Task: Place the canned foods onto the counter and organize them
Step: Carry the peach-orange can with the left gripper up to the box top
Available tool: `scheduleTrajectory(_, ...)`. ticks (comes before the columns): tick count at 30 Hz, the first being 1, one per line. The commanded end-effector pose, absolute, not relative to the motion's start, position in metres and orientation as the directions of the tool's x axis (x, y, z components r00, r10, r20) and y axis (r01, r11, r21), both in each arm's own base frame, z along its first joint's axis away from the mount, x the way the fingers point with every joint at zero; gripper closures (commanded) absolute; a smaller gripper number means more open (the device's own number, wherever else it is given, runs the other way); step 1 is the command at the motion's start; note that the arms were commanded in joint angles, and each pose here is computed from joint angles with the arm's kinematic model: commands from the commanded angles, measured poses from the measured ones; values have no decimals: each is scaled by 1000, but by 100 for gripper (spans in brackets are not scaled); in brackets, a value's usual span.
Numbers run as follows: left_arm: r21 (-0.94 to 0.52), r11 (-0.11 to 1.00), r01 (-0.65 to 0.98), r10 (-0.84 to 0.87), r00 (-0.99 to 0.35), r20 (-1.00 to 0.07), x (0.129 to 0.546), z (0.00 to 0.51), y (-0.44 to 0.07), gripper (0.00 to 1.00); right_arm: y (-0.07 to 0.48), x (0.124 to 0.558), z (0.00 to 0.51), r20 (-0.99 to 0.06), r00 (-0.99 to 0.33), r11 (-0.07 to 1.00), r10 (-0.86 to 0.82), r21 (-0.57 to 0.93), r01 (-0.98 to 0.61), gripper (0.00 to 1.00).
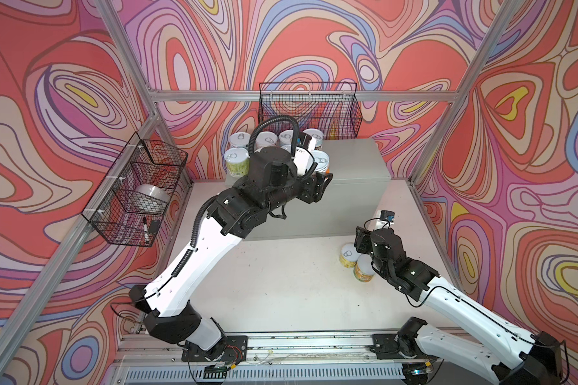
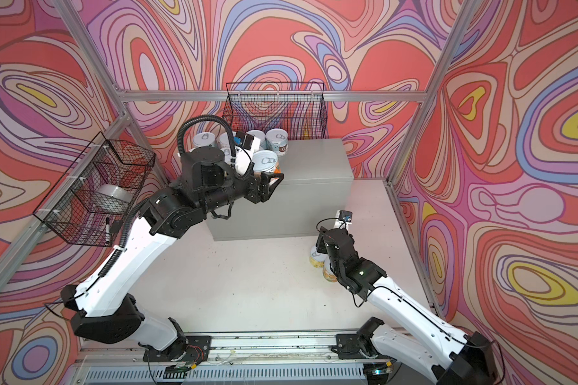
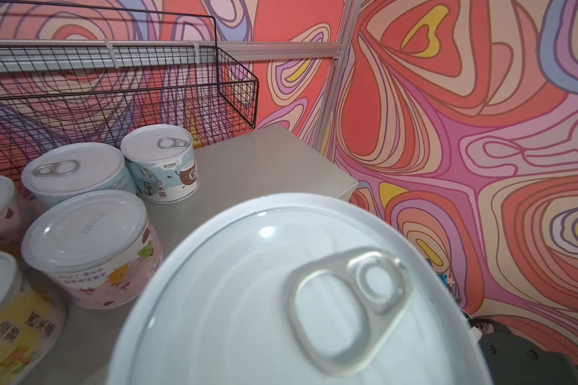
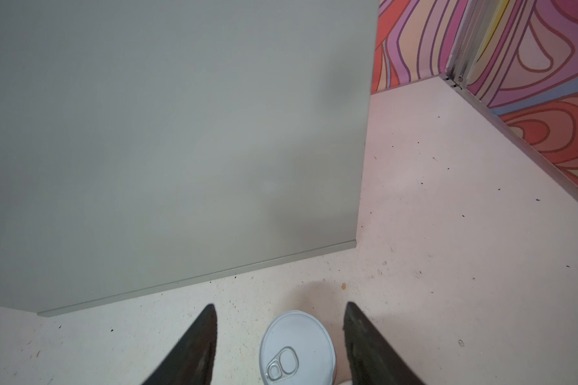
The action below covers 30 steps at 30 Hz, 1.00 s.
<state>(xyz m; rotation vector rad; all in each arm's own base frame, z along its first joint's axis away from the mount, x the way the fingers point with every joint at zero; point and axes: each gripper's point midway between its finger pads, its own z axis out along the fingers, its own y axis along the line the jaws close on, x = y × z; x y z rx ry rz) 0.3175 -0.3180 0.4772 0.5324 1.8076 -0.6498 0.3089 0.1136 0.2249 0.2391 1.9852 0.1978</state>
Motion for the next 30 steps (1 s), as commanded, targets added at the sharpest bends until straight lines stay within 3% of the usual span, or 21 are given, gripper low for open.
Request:
scheduleTrajectory(1,-178,712,679,27,-280,-960,318,491,-332,100,118,311,231,-883,-388,963,266,260,68,38)
scheduleTrajectory(30,-17,843,537,92,-176,-980,418,459,-382,100,103,304,235,-895,-362,965,263,241,105,39)
